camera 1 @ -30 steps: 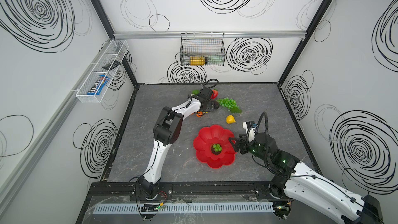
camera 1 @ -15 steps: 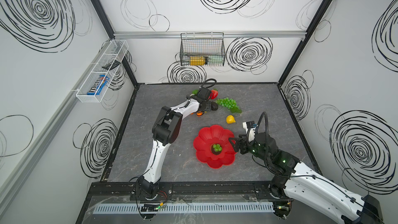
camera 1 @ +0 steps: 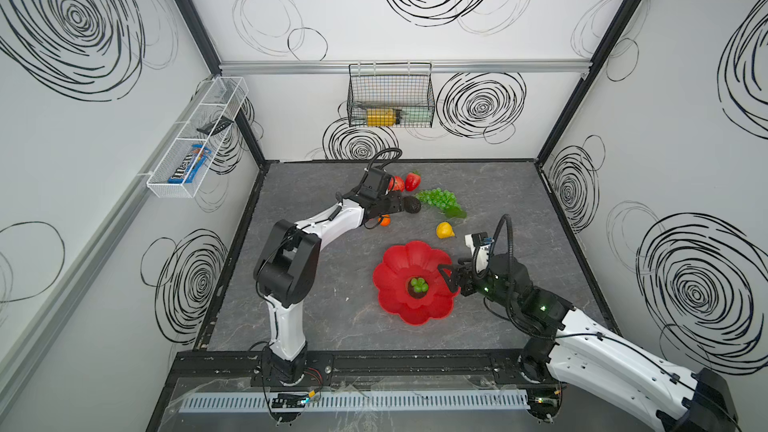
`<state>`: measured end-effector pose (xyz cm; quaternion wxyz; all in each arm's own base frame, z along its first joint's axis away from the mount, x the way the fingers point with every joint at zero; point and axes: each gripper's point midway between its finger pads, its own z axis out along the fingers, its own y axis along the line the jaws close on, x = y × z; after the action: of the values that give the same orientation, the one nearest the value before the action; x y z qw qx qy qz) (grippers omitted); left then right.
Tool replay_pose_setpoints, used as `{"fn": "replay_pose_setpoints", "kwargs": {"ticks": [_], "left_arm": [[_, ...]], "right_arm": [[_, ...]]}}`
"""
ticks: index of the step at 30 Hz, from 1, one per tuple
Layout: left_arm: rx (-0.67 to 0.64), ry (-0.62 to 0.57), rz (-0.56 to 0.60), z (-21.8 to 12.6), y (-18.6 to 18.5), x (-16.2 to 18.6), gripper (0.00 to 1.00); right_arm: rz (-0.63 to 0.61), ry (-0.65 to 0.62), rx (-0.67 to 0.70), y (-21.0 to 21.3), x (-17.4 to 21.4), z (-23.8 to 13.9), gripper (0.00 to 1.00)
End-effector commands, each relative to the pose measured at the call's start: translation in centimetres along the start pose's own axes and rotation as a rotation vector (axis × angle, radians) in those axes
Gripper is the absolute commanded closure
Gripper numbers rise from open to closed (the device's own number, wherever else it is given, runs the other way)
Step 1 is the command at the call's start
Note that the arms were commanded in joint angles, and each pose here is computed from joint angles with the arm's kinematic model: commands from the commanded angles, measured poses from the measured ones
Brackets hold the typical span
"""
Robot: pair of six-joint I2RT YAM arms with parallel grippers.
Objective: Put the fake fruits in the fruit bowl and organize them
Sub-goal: 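Reach the left gripper to the yellow lemon among the fruits and grasp it, then carry the lemon over the bowl with the left gripper toward the right gripper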
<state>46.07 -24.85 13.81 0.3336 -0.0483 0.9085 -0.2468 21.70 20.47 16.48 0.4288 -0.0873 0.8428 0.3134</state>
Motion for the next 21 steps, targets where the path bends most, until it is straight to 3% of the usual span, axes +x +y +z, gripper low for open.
{"fn": "replay_pose_setpoints", "kwargs": {"ticks": [1, 5, 12, 21], "left_arm": [[0.207, -0.056, -0.105, -2.9, -3.5, -0.9, 0.31], [0.302, -0.084, -0.228, -6.0, -4.0, 1.0, 0.31], [0.482, -0.029, -0.402, -8.8, -5.3, 5.7, 0.31], [0.529, -0.015, -0.466, -11.0, -5.9, 9.6, 0.31]], "right_arm": [[0.026, -0.087, -0.058, 1.3, -2.1, 0.2, 0.16], [0.023, -0.134, -0.106, 2.3, -3.1, 1.1, 0.16], [-0.015, -0.205, -0.159, 4.0, -3.1, 3.1, 0.16], [-0.103, -0.196, -0.182, 7.0, -1.8, 5.3, 0.16]]}}
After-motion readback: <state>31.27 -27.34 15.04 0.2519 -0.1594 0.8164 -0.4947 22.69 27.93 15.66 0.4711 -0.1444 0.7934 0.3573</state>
